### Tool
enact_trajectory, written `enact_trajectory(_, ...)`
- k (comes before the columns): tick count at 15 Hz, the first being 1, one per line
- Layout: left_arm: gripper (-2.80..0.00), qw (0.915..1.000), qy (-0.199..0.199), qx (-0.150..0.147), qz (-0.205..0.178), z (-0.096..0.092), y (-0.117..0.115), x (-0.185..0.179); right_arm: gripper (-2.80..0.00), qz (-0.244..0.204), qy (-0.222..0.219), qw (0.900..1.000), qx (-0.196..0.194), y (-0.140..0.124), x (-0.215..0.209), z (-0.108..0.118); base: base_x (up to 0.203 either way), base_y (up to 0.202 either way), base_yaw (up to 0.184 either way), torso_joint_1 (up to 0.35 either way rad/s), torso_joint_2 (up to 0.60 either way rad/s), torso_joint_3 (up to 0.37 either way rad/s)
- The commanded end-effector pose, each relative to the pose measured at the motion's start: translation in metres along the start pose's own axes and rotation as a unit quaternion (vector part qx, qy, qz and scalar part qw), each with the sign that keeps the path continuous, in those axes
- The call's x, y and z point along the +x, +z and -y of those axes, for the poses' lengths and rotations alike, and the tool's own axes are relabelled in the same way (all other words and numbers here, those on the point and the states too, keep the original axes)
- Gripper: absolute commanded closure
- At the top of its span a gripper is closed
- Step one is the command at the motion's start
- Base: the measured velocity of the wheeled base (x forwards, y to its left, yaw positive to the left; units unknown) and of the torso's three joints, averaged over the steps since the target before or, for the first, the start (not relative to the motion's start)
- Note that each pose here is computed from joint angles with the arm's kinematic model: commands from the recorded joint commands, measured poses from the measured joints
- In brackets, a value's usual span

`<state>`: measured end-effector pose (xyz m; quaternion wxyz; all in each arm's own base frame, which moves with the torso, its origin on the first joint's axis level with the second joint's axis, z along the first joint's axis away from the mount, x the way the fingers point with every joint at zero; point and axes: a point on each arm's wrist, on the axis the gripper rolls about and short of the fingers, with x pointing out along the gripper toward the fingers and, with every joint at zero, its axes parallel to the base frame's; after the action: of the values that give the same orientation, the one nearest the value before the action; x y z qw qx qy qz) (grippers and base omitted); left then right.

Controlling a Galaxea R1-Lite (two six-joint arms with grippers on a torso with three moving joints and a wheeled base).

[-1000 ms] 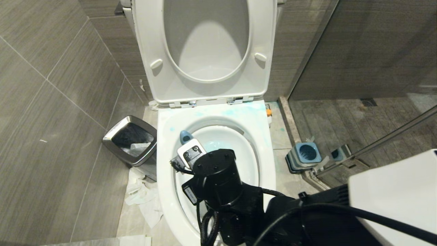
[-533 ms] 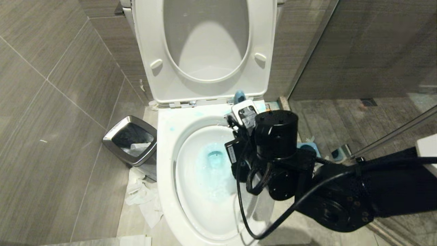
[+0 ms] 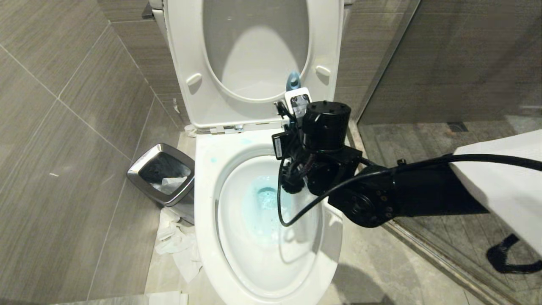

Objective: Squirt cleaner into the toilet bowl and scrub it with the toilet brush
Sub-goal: Scrub the toilet bowl

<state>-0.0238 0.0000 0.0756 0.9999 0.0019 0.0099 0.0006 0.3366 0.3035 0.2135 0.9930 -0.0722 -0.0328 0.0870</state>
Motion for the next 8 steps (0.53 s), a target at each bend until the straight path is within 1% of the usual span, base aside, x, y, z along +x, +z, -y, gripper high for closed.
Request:
enact_trajectory(1, 0.0, 1.0, 0.001, 0.0, -0.001, 0.0, 0.0, 0.0, 0.0, 0.004, 0.003, 1.0, -0.009, -0.023, 0.026, -0.027, 0.0, 0.0, 0.0, 0.0, 0.0, 0.0)
enact_trajectory(3, 0.0, 1.0, 0.001, 0.0, -0.001, 0.0, 0.0, 0.0, 0.0, 0.023, 0.009, 1.0, -0.005, -0.018, 0.034, -0.044, 0.0, 0.0, 0.0, 0.0, 0.0, 0.0)
enact_trajectory(5, 0.0, 1.0, 0.001, 0.0, -0.002, 0.0, 0.0, 0.0, 0.0, 0.028, 0.024, 0.999, -0.004, -0.015, 0.035, -0.063, 0.0, 0.0, 0.0, 0.0, 0.0, 0.0)
enact_trajectory(7, 0.0, 1.0, 0.001, 0.0, -0.001, 0.0, 0.0, 0.0, 0.0, 0.017, 0.063, 0.998, -0.017, -0.022, 0.024, -0.09, 0.0, 0.0, 0.0, 0.0, 0.0, 0.0)
enact_trajectory(8, 0.0, 1.0, 0.001, 0.0, -0.001, 0.0, 0.0, 0.0, 0.0, 0.013, 0.074, 0.997, -0.02, -0.027, 0.019, -0.1, 0.0, 0.0, 0.0, 0.0, 0.0, 0.0)
